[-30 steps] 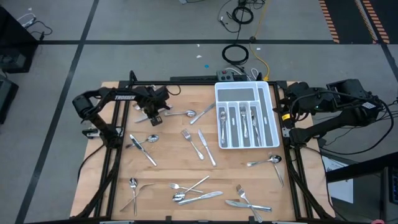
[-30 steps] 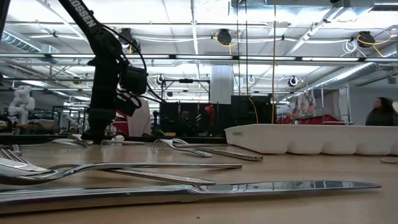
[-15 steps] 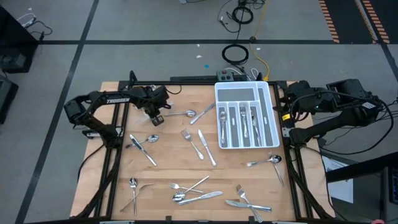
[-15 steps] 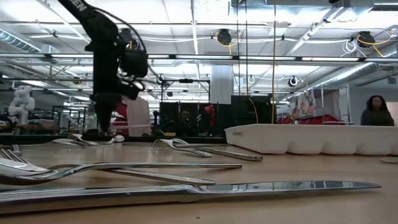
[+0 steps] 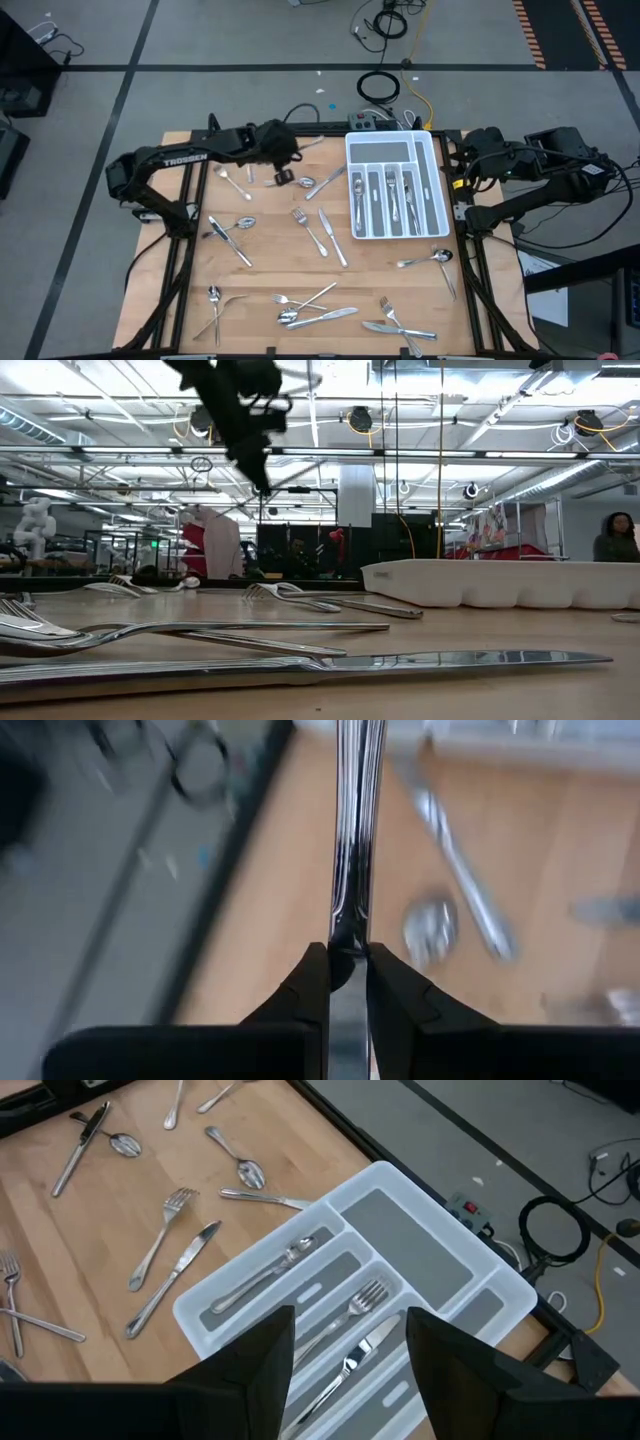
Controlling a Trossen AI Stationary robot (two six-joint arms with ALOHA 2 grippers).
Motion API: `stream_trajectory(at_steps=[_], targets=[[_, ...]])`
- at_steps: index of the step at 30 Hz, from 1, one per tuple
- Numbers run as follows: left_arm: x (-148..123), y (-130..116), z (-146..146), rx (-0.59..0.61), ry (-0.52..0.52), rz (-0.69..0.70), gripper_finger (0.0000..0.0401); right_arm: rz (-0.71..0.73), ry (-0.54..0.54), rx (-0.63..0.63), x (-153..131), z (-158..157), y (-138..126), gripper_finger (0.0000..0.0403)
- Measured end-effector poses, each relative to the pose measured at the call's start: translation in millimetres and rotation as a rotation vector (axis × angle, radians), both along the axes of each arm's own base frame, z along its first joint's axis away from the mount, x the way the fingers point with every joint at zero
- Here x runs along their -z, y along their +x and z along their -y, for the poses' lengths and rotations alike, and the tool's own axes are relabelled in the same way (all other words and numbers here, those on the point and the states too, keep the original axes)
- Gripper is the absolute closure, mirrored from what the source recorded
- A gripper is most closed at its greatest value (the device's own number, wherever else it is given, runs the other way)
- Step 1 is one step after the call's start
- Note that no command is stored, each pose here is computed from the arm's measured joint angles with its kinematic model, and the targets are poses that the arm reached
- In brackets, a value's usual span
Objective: Sort silverware
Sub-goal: Put the silver knife into the white silverware tray
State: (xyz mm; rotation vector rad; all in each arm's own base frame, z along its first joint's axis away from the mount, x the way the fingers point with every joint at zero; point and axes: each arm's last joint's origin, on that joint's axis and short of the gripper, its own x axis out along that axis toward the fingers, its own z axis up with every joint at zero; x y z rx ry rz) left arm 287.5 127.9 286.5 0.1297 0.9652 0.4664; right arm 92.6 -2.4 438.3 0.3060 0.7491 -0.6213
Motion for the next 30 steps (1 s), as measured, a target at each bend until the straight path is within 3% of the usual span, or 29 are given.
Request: stream_trajectory(at_steps=[3,8,21,30], targets=[[-22,15,-2,0.048,0.117,0.066,0.0359,0.000,-0.001,-0.001,0,0,0,0.0218],[-34,45,-15,0.136,0.237,0.055,0.0359,-0.001,0.000,-0.001,0,0,0,0.0218],[-26,157,-32,0.421,0.459,-0.054,0.0359,0.006,-0.021,0.022,0,1,0,0.0218],[-4,206,-21,0.673,0.663,-0.161,0.0359,0.010,-0.014,0.029,0,1,0,0.0218]])
